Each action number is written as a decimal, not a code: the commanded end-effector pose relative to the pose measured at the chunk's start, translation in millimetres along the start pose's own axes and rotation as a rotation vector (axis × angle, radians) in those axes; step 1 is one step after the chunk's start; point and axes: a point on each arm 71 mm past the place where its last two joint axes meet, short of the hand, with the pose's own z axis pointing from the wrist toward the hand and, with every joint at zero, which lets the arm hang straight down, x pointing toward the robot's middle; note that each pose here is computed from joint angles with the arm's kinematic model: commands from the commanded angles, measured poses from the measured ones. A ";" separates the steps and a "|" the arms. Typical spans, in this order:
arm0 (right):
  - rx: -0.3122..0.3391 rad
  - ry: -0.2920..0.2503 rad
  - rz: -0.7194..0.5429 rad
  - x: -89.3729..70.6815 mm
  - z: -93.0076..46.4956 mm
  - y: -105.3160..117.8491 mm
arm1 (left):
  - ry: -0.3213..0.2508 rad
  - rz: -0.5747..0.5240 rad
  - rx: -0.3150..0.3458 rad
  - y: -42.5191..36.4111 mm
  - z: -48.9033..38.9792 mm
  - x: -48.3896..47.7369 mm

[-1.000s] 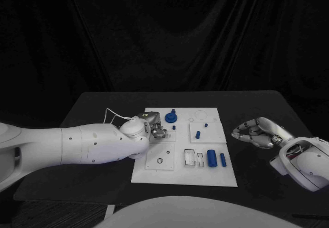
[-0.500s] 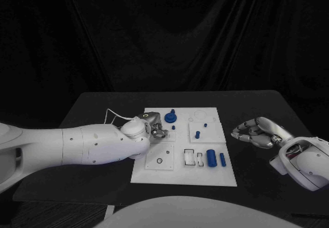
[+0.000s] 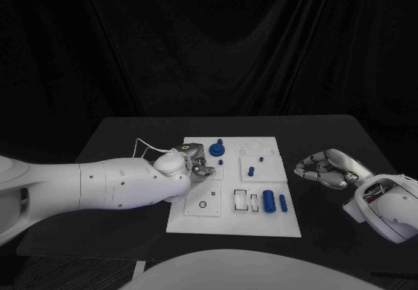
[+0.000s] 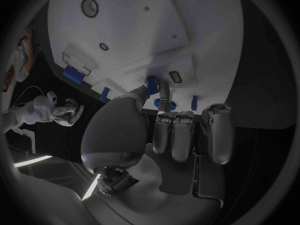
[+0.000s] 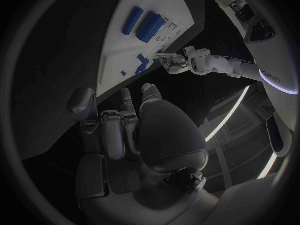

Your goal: Assemble the parts on the task board

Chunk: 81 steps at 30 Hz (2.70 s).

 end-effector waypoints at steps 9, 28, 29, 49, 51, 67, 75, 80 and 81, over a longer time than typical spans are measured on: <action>-0.001 -0.009 0.001 0.5 -0.8 -0.1 | 0.022 0.020 0.002 -0.8 -0.6 2.1; 0.001 -0.006 0.000 1.0 -0.3 -0.7 | 0.028 0.026 -0.002 1.3 -0.2 2.3; 0.001 -0.006 0.000 1.0 -0.3 -0.7 | 0.028 0.026 -0.002 1.5 -0.2 2.3; 0.007 -0.009 -0.002 -0.2 -0.6 -2.9 | -0.047 0.006 0.057 0.1 -5.7 -49.1; 0.007 -0.009 -0.002 -0.1 -0.3 -2.8 | -0.031 -0.005 0.067 -2.2 -4.0 -60.9; 0.003 -0.003 -0.001 1.9 1.3 -0.4 | 0.596 0.055 -0.035 -19.9 36.1 -100.3; 0.000 0.002 0.000 3.1 2.3 1.2 | 0.681 0.124 -0.090 -24.8 49.4 -100.5; -0.002 0.004 0.001 3.7 2.8 1.8 | 0.692 0.134 -0.105 -28.0 55.3 -100.1; -0.002 0.005 0.001 3.8 2.9 1.9 | 0.693 0.135 -0.107 -28.9 56.4 -99.6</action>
